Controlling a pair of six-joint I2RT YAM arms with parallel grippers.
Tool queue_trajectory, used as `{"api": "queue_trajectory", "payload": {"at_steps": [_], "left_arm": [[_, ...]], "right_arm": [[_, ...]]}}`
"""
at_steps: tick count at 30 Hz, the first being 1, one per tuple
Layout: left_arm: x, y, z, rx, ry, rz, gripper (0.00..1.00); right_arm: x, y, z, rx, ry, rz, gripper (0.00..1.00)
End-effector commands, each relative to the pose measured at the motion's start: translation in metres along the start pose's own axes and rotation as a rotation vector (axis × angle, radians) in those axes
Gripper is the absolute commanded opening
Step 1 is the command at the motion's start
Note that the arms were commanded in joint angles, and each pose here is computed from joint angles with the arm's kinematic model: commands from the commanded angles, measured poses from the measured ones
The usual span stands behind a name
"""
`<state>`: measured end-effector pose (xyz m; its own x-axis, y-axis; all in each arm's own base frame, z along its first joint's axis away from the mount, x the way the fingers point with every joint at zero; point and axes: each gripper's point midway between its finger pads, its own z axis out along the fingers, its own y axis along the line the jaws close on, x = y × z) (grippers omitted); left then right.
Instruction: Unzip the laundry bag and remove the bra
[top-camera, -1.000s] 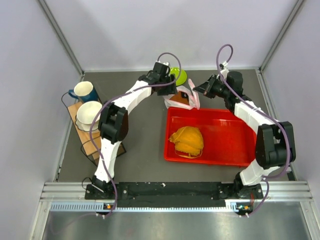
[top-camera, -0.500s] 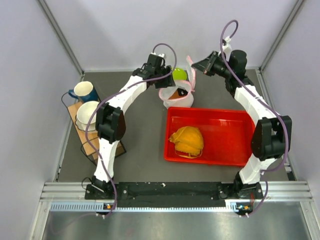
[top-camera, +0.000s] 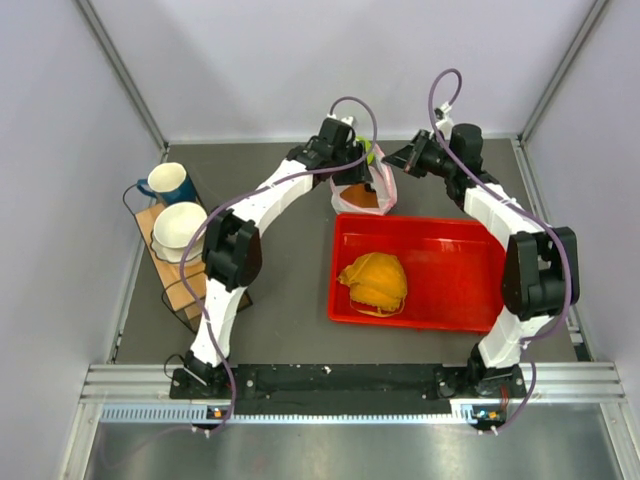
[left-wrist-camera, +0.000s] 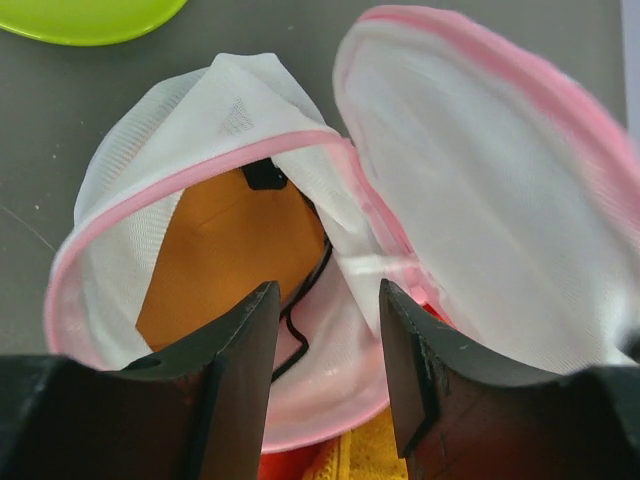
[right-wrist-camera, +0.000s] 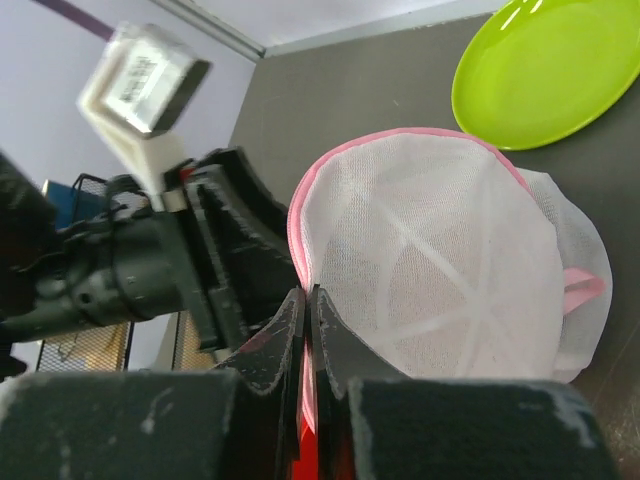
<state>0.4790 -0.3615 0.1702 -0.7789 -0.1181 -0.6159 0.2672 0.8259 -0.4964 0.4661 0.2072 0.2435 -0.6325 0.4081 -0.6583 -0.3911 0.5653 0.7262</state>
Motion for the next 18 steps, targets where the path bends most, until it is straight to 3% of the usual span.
{"api": "queue_trajectory", "payload": {"at_steps": [1, 7, 12, 18], "left_arm": [[-0.006, 0.014, 0.022, -0.054, -0.023, 0.026, 0.50], [0.019, 0.040, 0.039, -0.144, 0.004, 0.044, 0.53], [0.034, 0.058, 0.055, -0.200, 0.017, 0.067, 0.70], [0.042, 0.054, 0.077, -0.202, 0.022, 0.078, 0.68]], "right_arm": [[-0.014, 0.018, 0.000, -0.053, -0.045, -0.052, 0.00], [-0.014, 0.020, -0.004, -0.040, -0.040, -0.064, 0.00], [-0.017, 0.021, -0.007, -0.037, -0.047, -0.075, 0.00], [-0.022, 0.030, -0.010, -0.056, -0.057, -0.071, 0.00]]}}
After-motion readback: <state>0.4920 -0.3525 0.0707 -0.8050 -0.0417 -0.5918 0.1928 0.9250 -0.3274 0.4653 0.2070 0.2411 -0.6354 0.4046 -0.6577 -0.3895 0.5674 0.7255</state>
